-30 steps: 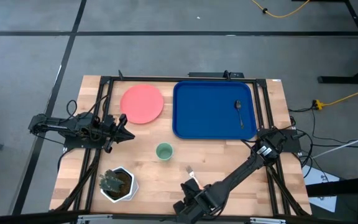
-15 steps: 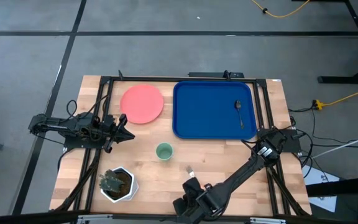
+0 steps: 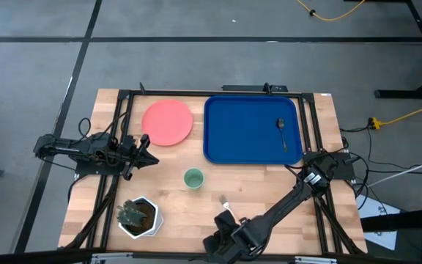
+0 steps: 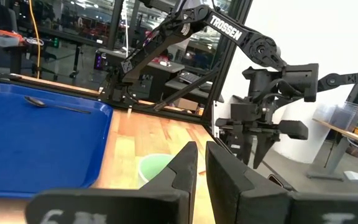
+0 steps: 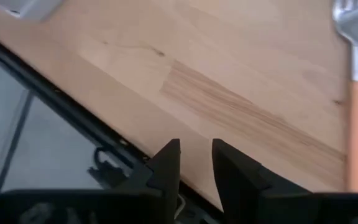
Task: Pick and place plate/cup/fork/spoon on tray
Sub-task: Put the light orange fork on the dark blue tray to the left side of the black spoon
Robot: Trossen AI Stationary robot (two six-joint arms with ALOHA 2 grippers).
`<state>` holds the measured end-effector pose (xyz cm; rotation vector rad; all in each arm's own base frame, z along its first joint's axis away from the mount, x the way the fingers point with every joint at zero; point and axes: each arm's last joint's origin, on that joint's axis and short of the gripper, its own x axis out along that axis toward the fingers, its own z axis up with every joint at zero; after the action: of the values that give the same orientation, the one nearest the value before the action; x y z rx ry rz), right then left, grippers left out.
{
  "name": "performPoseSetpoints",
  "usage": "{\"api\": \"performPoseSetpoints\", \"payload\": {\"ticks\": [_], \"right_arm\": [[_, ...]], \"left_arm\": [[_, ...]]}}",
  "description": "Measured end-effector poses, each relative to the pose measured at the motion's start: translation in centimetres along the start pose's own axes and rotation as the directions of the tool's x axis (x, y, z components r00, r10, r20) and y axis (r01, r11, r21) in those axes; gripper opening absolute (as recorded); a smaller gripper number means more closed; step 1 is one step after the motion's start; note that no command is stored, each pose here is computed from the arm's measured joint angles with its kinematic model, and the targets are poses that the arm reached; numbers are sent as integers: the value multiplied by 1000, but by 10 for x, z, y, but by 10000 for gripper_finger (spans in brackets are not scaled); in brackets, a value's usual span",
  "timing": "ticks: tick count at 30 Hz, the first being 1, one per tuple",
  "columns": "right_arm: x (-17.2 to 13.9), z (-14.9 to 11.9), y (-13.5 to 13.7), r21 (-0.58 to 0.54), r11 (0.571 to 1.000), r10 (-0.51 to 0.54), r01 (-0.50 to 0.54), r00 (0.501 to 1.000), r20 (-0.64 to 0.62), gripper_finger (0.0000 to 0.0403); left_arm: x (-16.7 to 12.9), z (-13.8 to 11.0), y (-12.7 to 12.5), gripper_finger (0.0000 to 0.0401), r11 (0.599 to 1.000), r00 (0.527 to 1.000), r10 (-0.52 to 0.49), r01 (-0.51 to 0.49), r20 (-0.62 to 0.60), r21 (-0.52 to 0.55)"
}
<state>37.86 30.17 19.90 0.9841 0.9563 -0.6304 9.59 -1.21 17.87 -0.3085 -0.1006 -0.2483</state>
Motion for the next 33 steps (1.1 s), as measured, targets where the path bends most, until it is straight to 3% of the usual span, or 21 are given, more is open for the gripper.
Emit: {"api": "performPoseSetpoints", "payload": {"ticks": [9,18,25,33], "right_arm": [[0,2,-1,-10,1000,-11,11,1000,-1,98],[8,9,-29,47,958,-279,282,958,-60,98],[21,12,-41,29,938,-343,346,936,-76,98],[26,15,-47,-64,926,-376,372,924,-68,98]], "left_arm": [[0,0,0,27,1000,1000,6,-6,2,0],[0,0,0,27,1000,1000,6,-6,2,0],[0,0,0,28,1000,1000,6,-6,2,0],[0,0,0,27,1000,1000,6,-6,3,0]]}}
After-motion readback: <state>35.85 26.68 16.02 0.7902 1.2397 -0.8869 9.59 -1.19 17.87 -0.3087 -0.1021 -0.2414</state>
